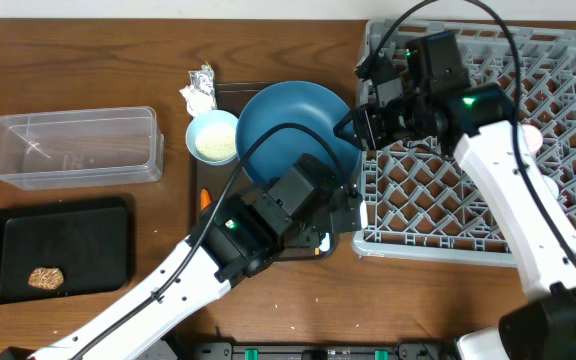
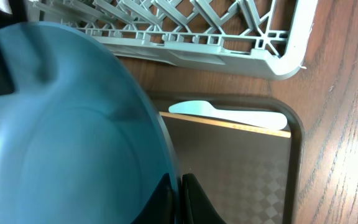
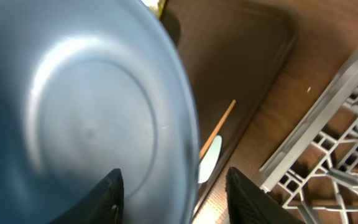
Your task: Sort waste into correct bins and load items into the dishwasher rack
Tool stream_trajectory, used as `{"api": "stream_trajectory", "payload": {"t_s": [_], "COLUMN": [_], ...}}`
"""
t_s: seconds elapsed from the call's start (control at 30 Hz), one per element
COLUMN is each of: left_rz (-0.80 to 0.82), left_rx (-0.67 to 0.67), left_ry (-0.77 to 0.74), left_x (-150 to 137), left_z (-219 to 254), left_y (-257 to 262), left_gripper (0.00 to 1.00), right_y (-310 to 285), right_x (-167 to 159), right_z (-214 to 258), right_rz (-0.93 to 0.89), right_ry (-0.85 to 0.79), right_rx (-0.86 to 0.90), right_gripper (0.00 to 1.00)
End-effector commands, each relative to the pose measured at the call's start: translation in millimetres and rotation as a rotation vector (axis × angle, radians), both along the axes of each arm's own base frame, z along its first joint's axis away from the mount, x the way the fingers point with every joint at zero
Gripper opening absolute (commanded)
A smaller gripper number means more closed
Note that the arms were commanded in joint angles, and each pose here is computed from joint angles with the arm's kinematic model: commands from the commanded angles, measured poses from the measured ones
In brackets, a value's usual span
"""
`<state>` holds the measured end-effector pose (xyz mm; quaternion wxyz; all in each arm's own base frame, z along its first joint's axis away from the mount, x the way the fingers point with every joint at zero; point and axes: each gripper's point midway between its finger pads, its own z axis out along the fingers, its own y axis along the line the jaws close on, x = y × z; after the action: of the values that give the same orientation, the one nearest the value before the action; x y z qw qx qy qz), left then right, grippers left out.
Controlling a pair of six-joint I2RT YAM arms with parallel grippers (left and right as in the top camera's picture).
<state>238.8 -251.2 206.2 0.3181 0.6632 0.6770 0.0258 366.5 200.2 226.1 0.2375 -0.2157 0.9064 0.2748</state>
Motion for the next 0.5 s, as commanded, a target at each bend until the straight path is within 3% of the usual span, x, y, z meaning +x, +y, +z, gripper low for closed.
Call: {"api": "stream_trajectory", "payload": {"t_s": [0.0,0.2,0.47], "left_rz": [0.002,0.002,0.002], "left_rx": [-0.007,-0.007,-0.015], "left_ry": [-0.041,-0.041,-0.047], "left_x": [4.7,4.7,6.0], "left_z": [12.9,12.9,14.4], "left_y": [-0.1,-0.1,-1.5], "left_gripper": [0.06,0.06,0.06], "right_y": [-0.1,-10.4,-8.3], "right_x": [-2.3,1.4,2.9], "right_z": [12.9,5.3,-3.7], "right_rz": [0.012,-0.059,-0.081], "right_ry": [-0.031,-0.010,-0.008], "right_rx": [0.018,-0.036,-0.088], "right_gripper": [0.42,0.28,0.27]}}
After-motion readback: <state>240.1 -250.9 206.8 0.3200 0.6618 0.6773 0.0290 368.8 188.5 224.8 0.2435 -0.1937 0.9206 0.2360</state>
